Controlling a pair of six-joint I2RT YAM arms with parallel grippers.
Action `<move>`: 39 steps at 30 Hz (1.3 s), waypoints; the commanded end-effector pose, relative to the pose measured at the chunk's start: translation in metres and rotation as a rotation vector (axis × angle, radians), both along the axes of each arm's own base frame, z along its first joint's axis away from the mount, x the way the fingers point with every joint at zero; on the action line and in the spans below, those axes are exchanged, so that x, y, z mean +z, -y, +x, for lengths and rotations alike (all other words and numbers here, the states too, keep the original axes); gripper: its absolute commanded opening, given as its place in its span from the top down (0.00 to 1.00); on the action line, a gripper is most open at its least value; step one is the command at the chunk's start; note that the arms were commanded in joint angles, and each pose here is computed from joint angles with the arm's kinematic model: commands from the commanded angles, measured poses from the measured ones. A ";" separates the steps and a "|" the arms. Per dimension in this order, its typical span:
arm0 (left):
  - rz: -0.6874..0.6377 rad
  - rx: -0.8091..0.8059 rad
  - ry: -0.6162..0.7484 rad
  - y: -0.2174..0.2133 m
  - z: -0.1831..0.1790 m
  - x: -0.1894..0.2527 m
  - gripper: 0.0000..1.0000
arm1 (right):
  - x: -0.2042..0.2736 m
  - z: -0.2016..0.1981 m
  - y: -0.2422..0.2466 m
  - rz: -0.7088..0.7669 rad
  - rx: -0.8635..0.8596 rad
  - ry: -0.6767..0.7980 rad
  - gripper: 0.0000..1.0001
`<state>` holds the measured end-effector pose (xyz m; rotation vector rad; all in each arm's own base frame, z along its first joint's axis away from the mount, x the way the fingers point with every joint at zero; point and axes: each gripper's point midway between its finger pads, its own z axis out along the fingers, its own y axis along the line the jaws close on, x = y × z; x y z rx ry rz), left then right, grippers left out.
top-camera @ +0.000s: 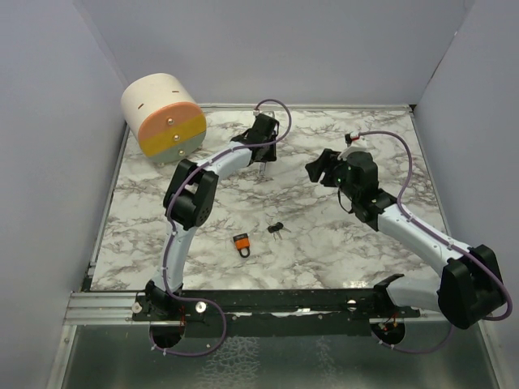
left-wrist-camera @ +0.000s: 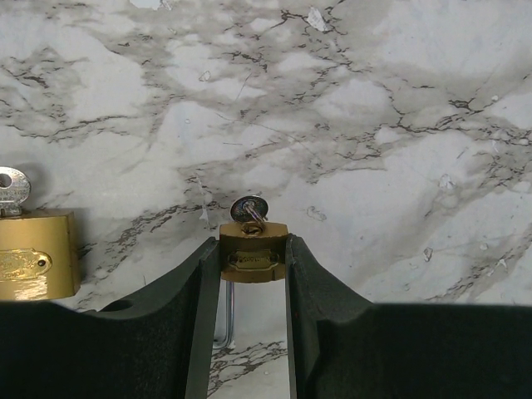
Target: Unlock with the key
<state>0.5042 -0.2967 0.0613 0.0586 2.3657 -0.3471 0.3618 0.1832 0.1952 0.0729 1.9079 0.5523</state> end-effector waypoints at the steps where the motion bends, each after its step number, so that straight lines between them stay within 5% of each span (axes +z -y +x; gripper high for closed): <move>1: -0.005 0.002 -0.003 0.003 0.006 -0.003 1.00 | -0.001 -0.004 0.004 0.003 -0.001 0.002 0.40; 15: -0.057 -0.005 -0.025 0.016 0.009 -0.014 1.00 | -0.005 -0.005 0.002 0.010 0.009 -0.008 0.40; 21: -0.066 -0.012 -0.041 0.018 0.006 -0.018 0.49 | -0.004 -0.005 0.002 0.011 0.010 -0.006 0.40; 25: -0.065 -0.001 -0.039 0.016 0.005 -0.015 0.26 | -0.005 -0.006 0.003 0.010 0.009 -0.008 0.40; 27: -0.075 0.005 -0.031 0.015 0.006 -0.009 0.03 | -0.005 -0.006 0.002 0.010 0.010 -0.010 0.40; 32: -0.146 0.003 0.065 0.017 0.010 0.045 0.01 | -0.004 -0.008 0.005 0.004 0.002 -0.015 0.39; 35: -0.197 0.024 0.163 0.010 0.008 0.095 0.01 | -0.006 -0.011 0.006 0.022 0.015 -0.040 0.26; 39: -0.289 0.055 0.277 -0.007 -0.012 0.146 0.01 | -0.022 -0.017 -0.003 0.040 0.110 -0.117 0.22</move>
